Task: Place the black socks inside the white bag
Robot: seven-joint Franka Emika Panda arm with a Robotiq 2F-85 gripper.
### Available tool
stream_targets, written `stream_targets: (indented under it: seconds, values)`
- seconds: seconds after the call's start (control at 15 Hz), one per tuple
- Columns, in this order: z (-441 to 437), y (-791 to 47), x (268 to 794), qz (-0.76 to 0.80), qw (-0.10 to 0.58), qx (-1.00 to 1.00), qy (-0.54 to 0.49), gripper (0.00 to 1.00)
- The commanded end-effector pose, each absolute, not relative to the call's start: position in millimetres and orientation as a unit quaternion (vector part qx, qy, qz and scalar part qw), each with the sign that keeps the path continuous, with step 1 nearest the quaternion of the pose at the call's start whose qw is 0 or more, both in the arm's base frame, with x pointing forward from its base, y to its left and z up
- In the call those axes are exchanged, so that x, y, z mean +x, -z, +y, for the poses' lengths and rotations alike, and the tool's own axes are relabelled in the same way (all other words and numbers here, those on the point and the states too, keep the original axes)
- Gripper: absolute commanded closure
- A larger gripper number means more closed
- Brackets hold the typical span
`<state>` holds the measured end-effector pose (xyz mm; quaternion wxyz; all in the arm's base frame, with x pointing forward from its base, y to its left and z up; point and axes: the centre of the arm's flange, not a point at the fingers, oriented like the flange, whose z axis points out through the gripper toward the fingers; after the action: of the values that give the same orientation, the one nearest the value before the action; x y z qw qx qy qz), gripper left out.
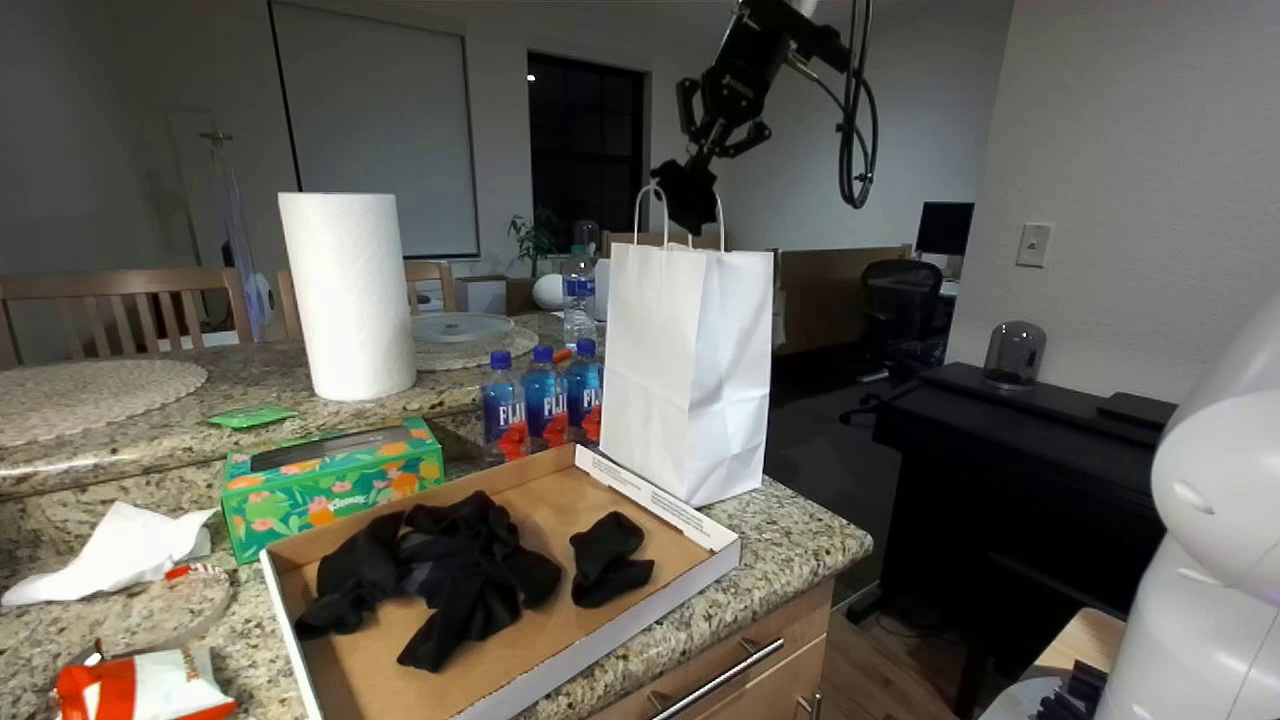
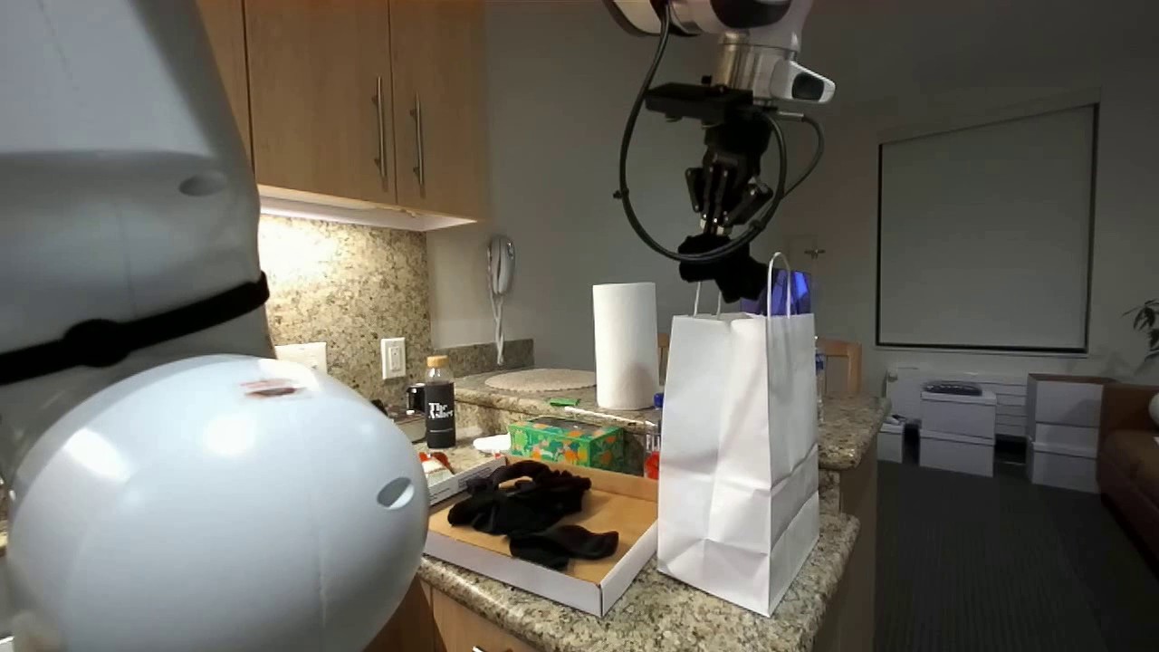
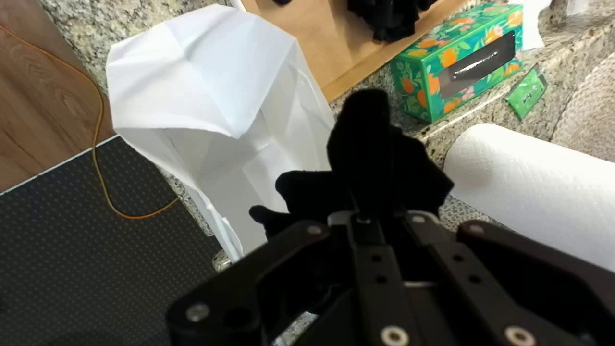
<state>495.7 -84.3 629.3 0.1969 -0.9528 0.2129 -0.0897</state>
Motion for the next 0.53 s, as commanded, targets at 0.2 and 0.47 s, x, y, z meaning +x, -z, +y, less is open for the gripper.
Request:
stream_targets:
  seconds: [0.2,0.47]
  values:
    - [-98,-597,512,0.245,0.218,-0.943,0.059,0.93]
    - [-107,-586,514,0.258,0.224,-0.939,0.050,0.93]
